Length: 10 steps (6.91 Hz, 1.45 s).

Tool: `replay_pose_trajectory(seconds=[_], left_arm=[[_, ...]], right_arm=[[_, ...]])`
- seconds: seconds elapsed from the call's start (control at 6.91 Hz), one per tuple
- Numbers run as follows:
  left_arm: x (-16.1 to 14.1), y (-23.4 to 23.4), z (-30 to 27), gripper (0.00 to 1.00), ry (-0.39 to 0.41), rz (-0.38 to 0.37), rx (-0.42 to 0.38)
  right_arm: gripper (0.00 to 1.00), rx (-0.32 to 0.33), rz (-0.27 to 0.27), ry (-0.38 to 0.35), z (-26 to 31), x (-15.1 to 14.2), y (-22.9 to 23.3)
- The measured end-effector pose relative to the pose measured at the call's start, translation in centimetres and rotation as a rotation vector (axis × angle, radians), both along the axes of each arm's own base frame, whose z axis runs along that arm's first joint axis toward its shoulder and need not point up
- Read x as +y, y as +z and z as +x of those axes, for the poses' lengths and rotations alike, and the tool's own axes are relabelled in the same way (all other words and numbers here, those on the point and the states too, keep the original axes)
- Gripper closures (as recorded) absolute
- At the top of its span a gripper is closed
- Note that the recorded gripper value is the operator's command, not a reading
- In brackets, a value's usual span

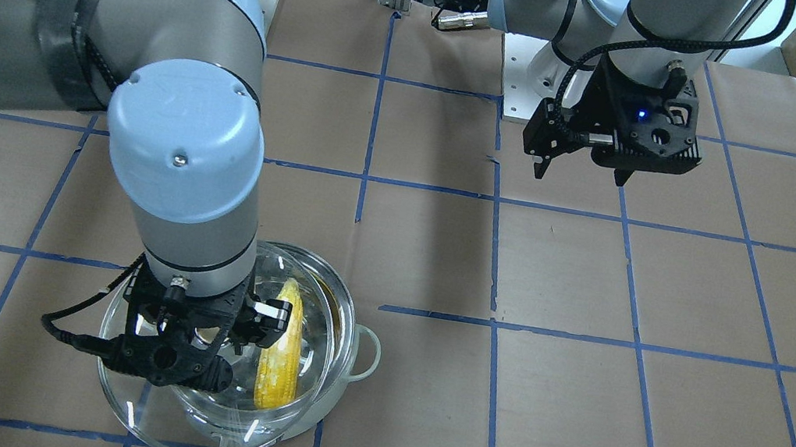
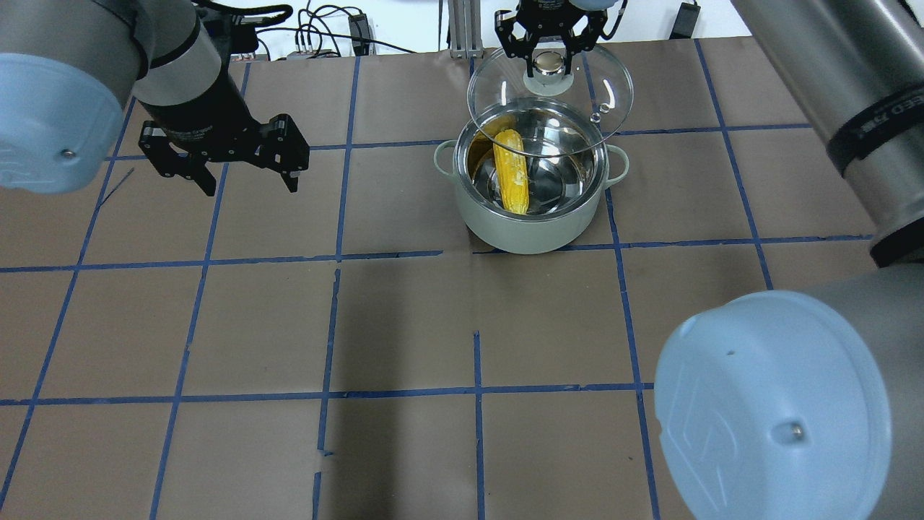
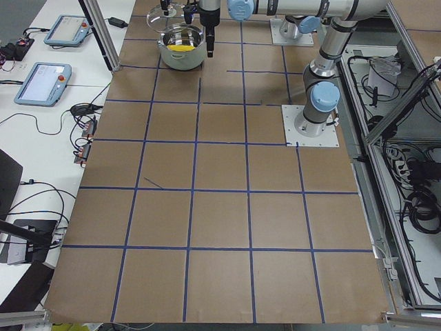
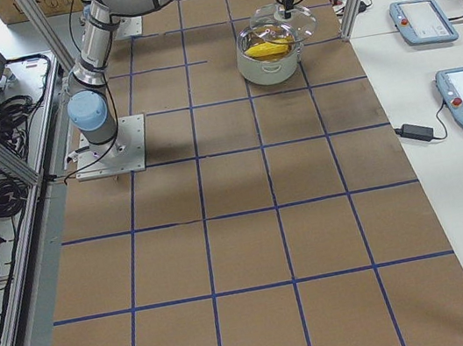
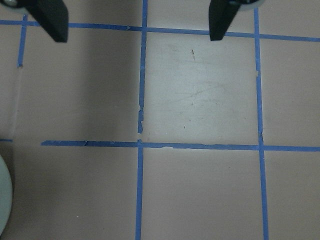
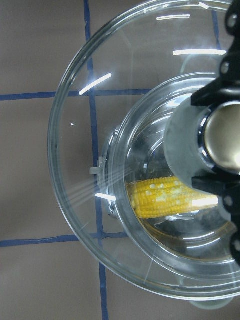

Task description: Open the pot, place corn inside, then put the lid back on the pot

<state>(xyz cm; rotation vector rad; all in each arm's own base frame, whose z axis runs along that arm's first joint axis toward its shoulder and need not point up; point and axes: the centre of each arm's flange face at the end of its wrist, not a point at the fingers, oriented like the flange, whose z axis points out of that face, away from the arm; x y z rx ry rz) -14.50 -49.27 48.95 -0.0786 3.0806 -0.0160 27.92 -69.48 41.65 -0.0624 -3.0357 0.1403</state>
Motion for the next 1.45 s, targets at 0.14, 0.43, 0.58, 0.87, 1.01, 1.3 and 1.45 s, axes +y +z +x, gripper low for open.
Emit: replay_pose_trajectory(seconds=[0.14,0.43,0.58,0.87,1.01,1.3,1.45], left_arm=[[-1.2,1.3,0.1,0.00,0.002,0.017,-0.002],[-2.6,2.0,-0.1,0.00,-0.010,0.053,-0.004],[-2.2,1.8,-0.2,0.00,-0.014,0.063,-0.004],[-0.4,1.2,0.0,0.00,-0.030,0.076,-0.004],[0.3,1.1,0.2,0.00,-0.048,0.078,-0.002],[0.6,1.2,0.6,0.01,-0.051,0.063,-0.001],[0.4,1.4,0.9,0.02,-0.053,0.056,0.000]], right_arm=[[0.93,0.002,-0.009,0.004,0.6,0.1,-1.4],[0.93,-0.028,-0.004,0.011,1.2,0.2,-3.5],[0.93,-0.038,0.002,0.015,1.3,0.3,-3.9],[0.93,-0.042,0.010,0.016,1.3,0.3,-4.5],[0.93,-0.041,0.016,0.016,1.3,0.4,-4.8],[0.93,-0.040,0.023,0.017,1.2,0.6,-5.0],[0.93,-0.040,0.025,0.017,1.2,0.6,-5.0]])
